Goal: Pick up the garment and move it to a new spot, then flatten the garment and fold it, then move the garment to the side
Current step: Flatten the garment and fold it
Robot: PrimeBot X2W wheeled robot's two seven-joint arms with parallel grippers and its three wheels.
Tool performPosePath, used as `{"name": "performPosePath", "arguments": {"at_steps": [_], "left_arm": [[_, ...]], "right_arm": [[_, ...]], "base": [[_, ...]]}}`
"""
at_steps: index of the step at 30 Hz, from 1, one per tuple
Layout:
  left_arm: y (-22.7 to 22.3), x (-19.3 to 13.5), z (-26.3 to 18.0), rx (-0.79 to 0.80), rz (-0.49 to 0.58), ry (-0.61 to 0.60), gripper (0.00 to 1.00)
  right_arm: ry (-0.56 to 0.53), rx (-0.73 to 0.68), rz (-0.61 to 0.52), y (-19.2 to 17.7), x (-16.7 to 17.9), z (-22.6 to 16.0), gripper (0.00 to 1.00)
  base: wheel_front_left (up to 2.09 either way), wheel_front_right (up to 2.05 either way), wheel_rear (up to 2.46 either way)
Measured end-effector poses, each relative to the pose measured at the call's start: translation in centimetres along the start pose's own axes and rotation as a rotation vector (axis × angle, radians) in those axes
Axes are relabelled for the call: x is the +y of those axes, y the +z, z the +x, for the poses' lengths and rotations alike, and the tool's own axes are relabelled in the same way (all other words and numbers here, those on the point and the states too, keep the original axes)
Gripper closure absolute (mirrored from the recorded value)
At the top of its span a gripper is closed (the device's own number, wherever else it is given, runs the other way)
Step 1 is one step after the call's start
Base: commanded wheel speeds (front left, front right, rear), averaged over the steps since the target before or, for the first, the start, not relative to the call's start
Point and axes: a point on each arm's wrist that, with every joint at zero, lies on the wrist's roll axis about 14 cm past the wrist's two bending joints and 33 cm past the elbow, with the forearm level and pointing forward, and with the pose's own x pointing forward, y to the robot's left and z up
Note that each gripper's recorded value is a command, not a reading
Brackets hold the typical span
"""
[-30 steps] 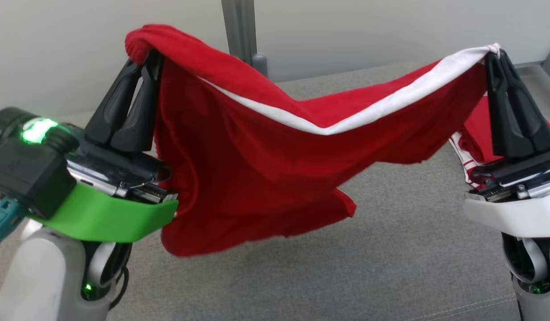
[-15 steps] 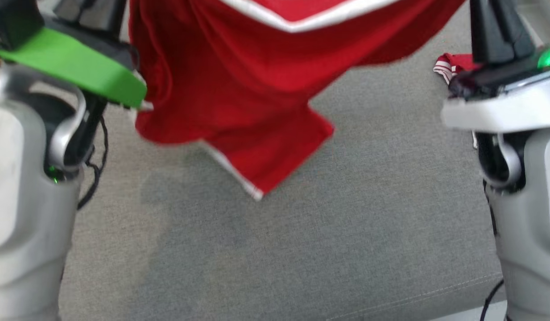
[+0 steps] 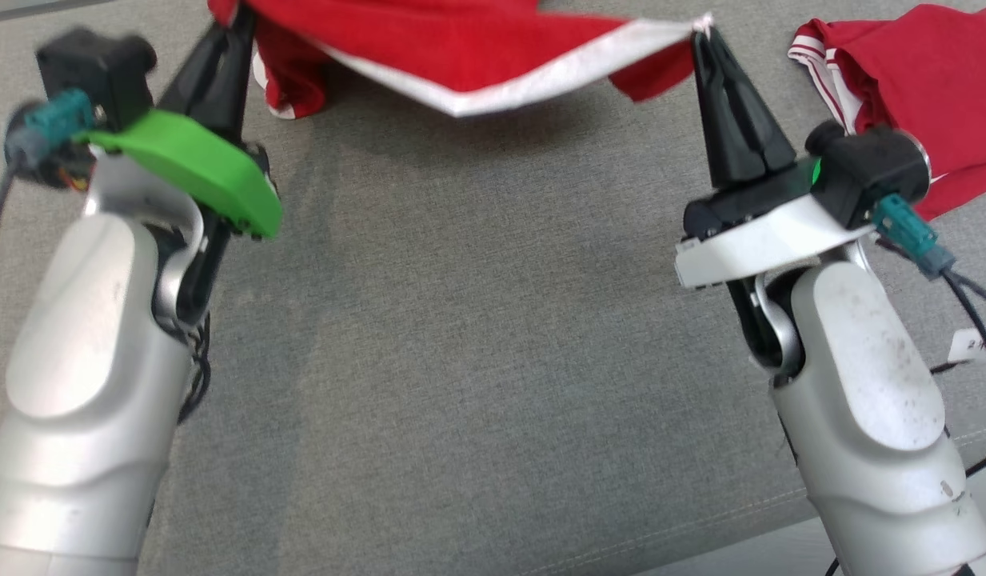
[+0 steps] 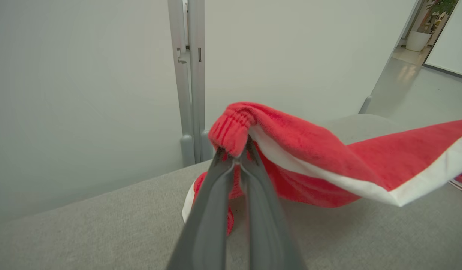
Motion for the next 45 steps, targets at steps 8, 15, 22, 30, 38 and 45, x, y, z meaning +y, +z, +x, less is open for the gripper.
{"name": "performPosePath", "arguments": {"at_steps": [8,15,22,30,38,45], "left_arm": [[-6.8,-2.0,-6.1,0.079,-0.185,0.013,1.0],[-7.2,-5.4,-12.3,0.057,-0.288,0.037,1.0],[-4.6,-9.4,-17.2,0.017,-0.328,0.032,1.0],[-4.9,-12.0,-19.5,0.084,-0.388,0.022,1.0],[-9.6,-12.0,-18.1,0.237,-0.538,0.062,1.0],[-10.2,-8.7,-14.7,0.242,-0.615,0.14,1.0]], "right_arm": [[-0.094,0.067,0.043,-2.2,-1.5,-5.4,1.0],[-0.151,0.002,0.022,1.3,-1.9,-10.2,1.0],[-0.176,-0.09,-0.031,6.6,-1.5,-14.2,1.0],[-0.171,-0.028,-0.046,6.4,-1.0,-15.2,1.0],[-0.176,0.122,-0.046,0.3,-3.2,-12.0,1.0],[-0.074,0.164,-0.06,-2.8,-2.8,-5.3,1.0]], "base": [[0.0,0.0,0.0],[0.0,0.0,0.0],[0.0,0.0,0.0],[0.0,0.0,0.0],[0.0,0.0,0.0],[0.0,0.0,0.0]]}}
